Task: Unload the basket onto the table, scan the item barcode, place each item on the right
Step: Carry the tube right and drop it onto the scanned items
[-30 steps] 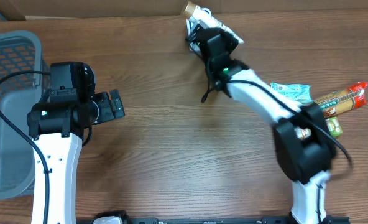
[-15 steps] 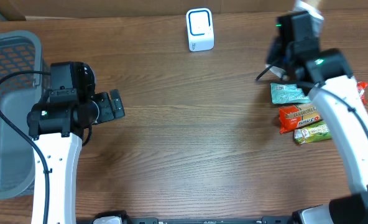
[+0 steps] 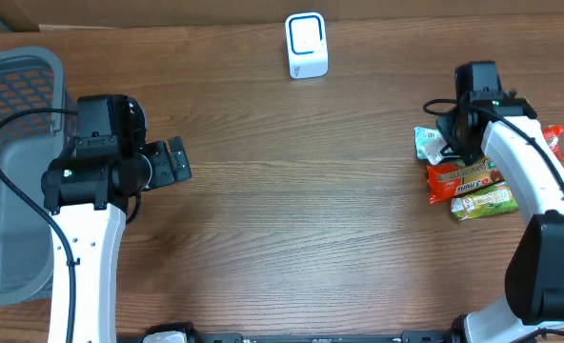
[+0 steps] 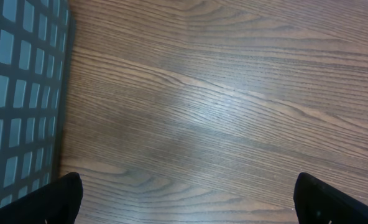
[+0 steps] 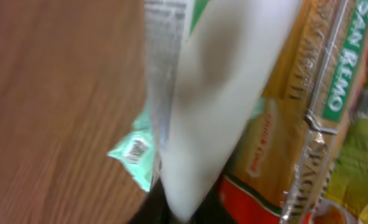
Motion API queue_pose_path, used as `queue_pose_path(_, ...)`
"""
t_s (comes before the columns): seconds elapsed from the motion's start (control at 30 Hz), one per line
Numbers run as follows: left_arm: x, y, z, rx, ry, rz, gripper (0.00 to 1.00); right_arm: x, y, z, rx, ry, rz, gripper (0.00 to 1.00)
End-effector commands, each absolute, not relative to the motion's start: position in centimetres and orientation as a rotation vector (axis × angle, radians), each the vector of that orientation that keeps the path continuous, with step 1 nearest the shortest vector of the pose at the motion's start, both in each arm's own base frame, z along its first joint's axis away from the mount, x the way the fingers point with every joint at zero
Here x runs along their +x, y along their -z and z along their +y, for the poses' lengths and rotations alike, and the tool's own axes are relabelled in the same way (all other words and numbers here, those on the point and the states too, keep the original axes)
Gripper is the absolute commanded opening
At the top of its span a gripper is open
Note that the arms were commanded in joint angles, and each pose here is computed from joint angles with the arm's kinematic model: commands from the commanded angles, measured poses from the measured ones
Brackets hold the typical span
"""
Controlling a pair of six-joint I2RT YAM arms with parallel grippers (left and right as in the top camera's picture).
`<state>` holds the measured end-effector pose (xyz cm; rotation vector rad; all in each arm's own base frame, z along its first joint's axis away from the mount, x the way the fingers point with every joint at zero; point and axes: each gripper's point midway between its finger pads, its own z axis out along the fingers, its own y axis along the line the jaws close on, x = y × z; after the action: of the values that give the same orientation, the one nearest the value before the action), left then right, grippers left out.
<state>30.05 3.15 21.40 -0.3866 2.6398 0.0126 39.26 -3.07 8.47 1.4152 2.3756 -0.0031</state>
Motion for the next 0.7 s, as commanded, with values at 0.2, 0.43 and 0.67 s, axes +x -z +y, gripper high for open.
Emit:
queue_pose_path(0.2, 29.9, -21.5, 3.3, -0.368, -0.015, 2.638, 1.00, 40.1, -11.5, -1.4, 1.137, -0.125, 2.501, 0.82)
queue_pose_path(0.43, 29.9, -21.5, 3.3, -0.367, -0.015, 2.638, 1.00, 39.2, -18.8, 0.8, 0.815, -0.273, 2.533, 0.84)
queue_pose_path(0.67, 29.9, -21.5, 3.3, -0.368, -0.015, 2.637, 1.00, 34.4, -28.4, 3.7, 0.471, -0.455, 2.467, 0.85)
